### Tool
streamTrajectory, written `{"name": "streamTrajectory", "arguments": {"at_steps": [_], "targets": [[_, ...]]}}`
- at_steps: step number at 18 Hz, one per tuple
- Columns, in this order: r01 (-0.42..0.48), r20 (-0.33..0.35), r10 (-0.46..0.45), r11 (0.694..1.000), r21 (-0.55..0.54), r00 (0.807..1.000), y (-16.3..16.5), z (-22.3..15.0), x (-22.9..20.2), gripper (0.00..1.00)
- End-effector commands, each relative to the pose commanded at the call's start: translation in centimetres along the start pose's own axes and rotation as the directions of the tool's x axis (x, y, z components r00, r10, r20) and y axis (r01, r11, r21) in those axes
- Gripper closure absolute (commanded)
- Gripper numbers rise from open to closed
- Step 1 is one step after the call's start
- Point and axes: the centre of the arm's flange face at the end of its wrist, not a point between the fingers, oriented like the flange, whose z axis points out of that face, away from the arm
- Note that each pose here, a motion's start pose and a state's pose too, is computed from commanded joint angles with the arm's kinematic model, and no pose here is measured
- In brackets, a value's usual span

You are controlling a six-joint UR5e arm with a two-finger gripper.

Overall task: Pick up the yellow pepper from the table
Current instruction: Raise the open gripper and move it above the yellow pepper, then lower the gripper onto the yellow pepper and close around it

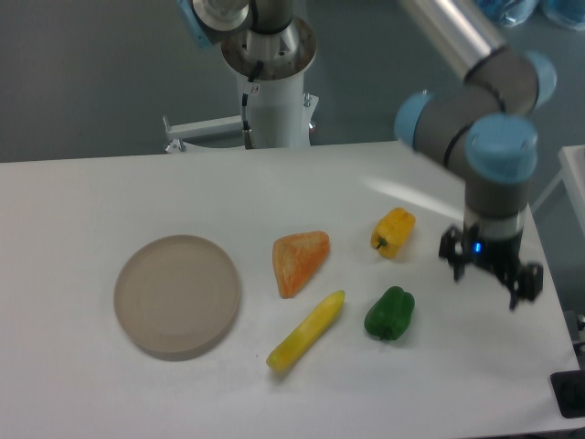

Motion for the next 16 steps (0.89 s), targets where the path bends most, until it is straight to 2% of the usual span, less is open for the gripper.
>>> {"name": "streamTrajectory", "arguments": {"at_steps": [4, 7, 10, 16], "targets": [[0.040, -0.104, -0.041, 0.999, -0.010, 0.994, 3.0, 2.8, 2.8, 0.00], [0.073, -0.129, -0.069, 0.997, 0.029, 0.989, 5.2, 3.7, 4.1, 0.00], [0.106, -0.126, -0.099, 0.993, 0.050, 0.987, 7.4, 4.5, 5.2, 0.00], [0.092, -0.106, -0.086, 0.994, 0.055, 0.991, 7.3, 7.5, 7.5, 0.00]]}}
